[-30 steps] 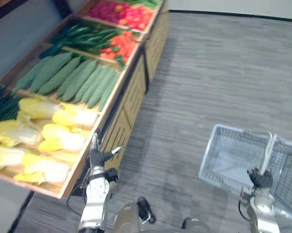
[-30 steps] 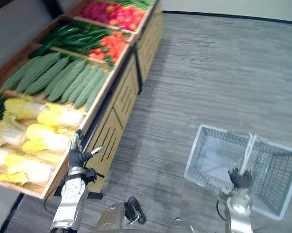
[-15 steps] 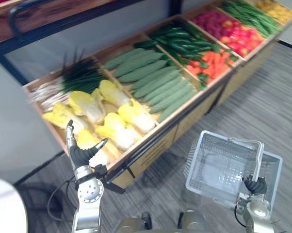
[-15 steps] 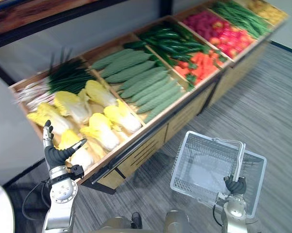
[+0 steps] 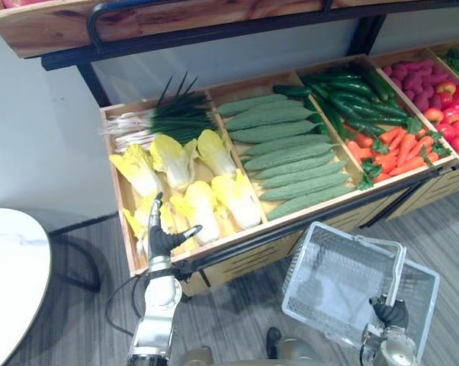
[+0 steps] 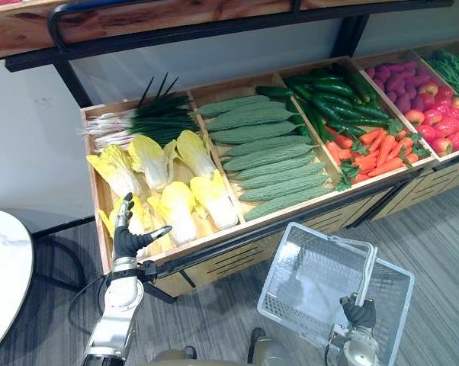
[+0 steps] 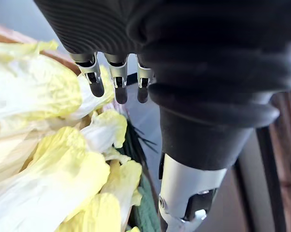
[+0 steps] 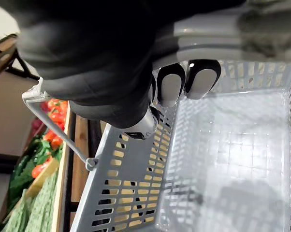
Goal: Pick vegetable in the basket
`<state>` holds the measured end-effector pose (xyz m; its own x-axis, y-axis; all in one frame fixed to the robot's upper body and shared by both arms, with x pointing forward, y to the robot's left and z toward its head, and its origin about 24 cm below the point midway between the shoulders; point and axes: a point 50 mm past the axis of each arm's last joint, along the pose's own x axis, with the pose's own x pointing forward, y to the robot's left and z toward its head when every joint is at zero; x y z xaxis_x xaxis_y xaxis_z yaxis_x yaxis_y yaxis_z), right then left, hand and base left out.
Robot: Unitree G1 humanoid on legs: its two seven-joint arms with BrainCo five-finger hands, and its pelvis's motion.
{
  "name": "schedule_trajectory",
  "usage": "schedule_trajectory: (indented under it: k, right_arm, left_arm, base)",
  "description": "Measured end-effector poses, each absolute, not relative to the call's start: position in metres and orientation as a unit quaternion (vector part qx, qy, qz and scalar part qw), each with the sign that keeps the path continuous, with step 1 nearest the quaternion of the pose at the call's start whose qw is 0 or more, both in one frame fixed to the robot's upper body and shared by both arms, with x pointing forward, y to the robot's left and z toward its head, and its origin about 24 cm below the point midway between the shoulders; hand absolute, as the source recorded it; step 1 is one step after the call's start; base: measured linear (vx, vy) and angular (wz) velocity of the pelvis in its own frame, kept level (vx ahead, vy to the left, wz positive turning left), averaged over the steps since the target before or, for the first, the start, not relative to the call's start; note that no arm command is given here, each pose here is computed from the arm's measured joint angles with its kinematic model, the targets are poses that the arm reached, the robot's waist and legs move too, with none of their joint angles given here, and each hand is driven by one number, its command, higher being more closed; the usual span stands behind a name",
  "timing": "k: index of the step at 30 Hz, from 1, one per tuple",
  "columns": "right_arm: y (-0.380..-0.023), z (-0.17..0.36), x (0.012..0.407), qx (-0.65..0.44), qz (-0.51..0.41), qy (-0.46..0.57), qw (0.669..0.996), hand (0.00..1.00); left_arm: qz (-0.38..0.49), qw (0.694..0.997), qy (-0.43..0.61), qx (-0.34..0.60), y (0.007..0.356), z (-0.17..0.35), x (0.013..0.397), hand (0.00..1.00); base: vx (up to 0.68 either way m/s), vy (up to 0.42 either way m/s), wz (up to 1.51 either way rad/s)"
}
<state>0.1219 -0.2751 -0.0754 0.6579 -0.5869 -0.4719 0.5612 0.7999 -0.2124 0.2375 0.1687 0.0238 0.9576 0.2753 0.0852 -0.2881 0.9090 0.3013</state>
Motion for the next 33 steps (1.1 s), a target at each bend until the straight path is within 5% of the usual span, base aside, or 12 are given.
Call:
schedule_trajectory:
  k: [18,19,27,33]
  right_arm:
    - [-0.275,-0.076,0.138,-0.026,-0.286,0.262,0.921,1.00]
    - [-0.275,-0.075,0.140,-0.026,-0.285,0.259,0.923,1.00]
    - [-0.279,-0.065,0.155,-0.022,-0.283,0.228,0.932,1.00]
    - [-0.278,-0.064,0.159,-0.021,-0.283,0.223,0.933,1.00]
  left_arm:
    - [0.184,0.923,0.046,0.333,0.214,0.024,0.320,0.00]
    - [0.185,0.920,0.047,0.343,0.215,0.025,0.322,1.00]
    - [0.187,0.901,0.045,0.390,0.225,0.034,0.331,1.00]
    - [0.187,0.917,0.040,0.351,0.227,0.034,0.324,1.00]
  base:
    - [-0.06,-0.006,-0.13]
    - [-0.06,-0.046,-0.03]
    - [0.00,-0.009,-0.03]
    - [0.06,0.027,-0.01]
